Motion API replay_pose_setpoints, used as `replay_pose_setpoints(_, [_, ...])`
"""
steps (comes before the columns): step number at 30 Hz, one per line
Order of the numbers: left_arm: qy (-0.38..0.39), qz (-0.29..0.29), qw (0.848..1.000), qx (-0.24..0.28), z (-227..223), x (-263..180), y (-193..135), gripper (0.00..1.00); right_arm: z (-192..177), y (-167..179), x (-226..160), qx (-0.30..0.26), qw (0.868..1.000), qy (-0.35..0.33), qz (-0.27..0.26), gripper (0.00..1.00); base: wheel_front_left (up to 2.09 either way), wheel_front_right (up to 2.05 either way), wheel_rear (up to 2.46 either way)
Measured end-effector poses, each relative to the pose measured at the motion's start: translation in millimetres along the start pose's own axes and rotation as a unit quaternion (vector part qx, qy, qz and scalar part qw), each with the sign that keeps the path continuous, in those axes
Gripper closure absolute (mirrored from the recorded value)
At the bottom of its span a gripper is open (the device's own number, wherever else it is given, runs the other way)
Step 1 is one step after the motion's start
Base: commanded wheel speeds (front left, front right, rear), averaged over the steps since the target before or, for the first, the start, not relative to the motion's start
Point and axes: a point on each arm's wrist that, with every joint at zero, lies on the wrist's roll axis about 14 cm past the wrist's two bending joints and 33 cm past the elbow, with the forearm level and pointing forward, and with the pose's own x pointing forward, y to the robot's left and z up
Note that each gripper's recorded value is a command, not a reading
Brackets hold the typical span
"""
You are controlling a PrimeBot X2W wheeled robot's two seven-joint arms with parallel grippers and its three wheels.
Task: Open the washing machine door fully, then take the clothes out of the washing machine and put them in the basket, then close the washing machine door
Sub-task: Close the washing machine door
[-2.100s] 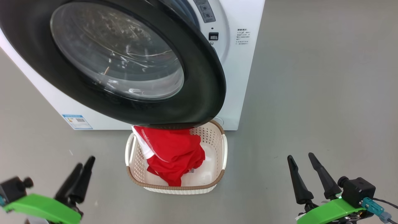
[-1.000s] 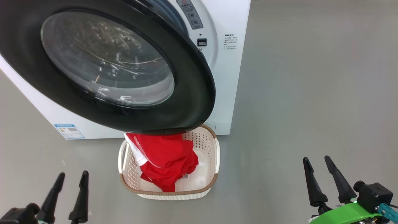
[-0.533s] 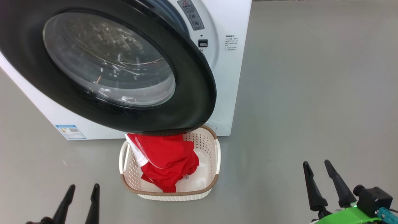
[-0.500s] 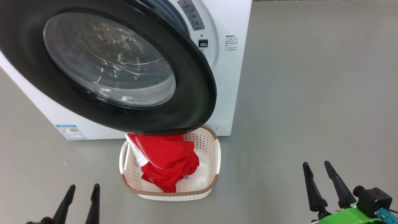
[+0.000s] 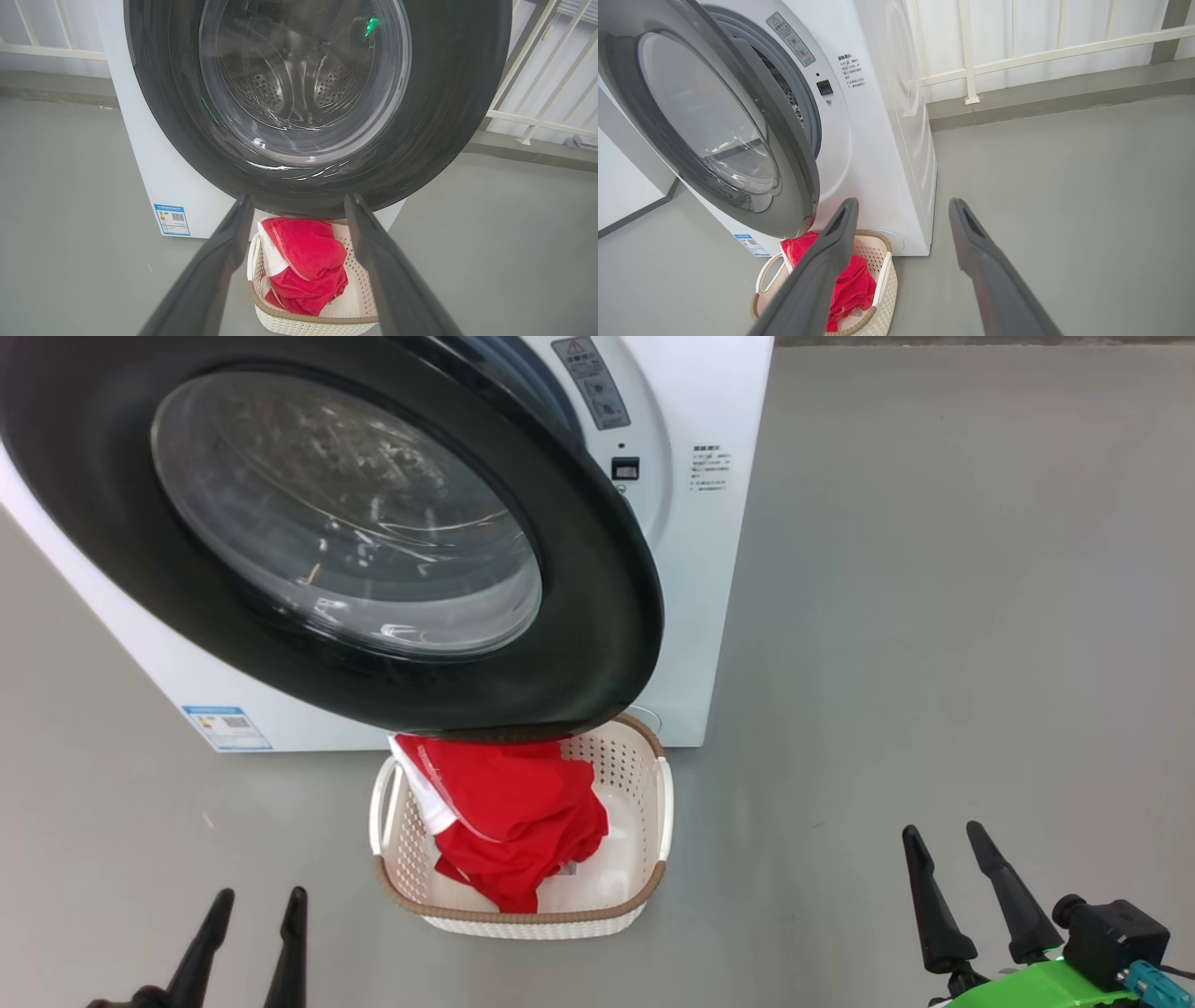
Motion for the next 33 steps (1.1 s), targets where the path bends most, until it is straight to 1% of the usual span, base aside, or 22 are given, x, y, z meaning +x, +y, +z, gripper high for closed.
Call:
replay_pose_setpoints(1, [0.000,0.001,1.000,-0.001,0.0,-0.5,0.0,0.00,-0.8,1.6,0.4,0.000,1.000,0.001,0.003,0.00,0.00,0.00,0.00])
replay_pose_setpoints(2, [0.000,0.001,1.000,-0.001,-0.1,-1.0,-0.2,0.00,-1.5,3.4,1.0,0.001,1.000,0.002,0.005,0.14,0.00,0.00,0.00])
replay_pose_setpoints(3, [0.000,0.001,1.000,0.000,-0.3,-1.7,-0.7,0.00,-2.4,5.4,1.6,0.002,1.000,0.003,0.008,0.58,0.00,0.00,0.00])
replay_pose_setpoints(4, [0.000,0.000,1.000,0.000,-0.7,-2.6,-1.6,0.00,-3.5,8.1,2.5,0.002,1.000,0.005,0.012,0.85,0.00,0.00,0.00])
replay_pose_setpoints(5, [0.000,0.000,1.000,-0.001,-1.0,-3.5,-2.1,0.00,-4.5,11.1,3.9,0.003,1.000,0.007,0.017,1.00,0.00,0.00,0.00])
replay_pose_setpoints(8, [-0.001,0.005,1.000,-0.007,-1.4,-6.4,-2.4,0.00,-6.5,23.5,10.3,0.006,0.999,0.010,0.036,1.00,0.00,0.00,0.00])
replay_pose_setpoints(9, [-0.002,0.010,1.000,-0.010,-1.4,-9.1,-1.0,0.00,-4.2,35.5,18.9,0.006,0.998,0.007,0.054,1.00,0.00,0.00,0.00])
replay_pose_setpoints(13, [-0.006,0.027,0.999,-0.016,-0.9,-15.4,4.3,0.00,5.4,66.8,39.4,0.009,0.995,-0.007,0.100,1.00,0.00,0.00,0.00])
replay_pose_setpoints(19, [-0.007,0.049,0.999,-0.020,-0.9,-25.3,14.1,0.00,18.3,114.7,67.2,0.009,0.986,-0.025,0.165,1.00,0.00,0.00,0.00])
replay_pose_setpoints(24, [-0.010,0.054,0.998,-0.024,0.6,-23.3,13.9,0.00,25.1,151.6,89.5,0.008,0.976,-0.033,0.213,1.00,0.00,0.00,0.00])
replay_pose_setpoints(28, [-0.012,0.058,0.998,-0.025,2.1,-18.1,15.7,0.00,21.7,170.3,104.8,0.008,0.972,-0.029,0.235,1.00,0.00,0.00,0.00])
replay_pose_setpoints(33, [-0.011,0.061,0.998,-0.030,1.6,-9.8,15.6,0.00,13.7,179.2,123.3,0.011,0.970,-0.019,0.243,1.00,0.00,0.00,0.00])
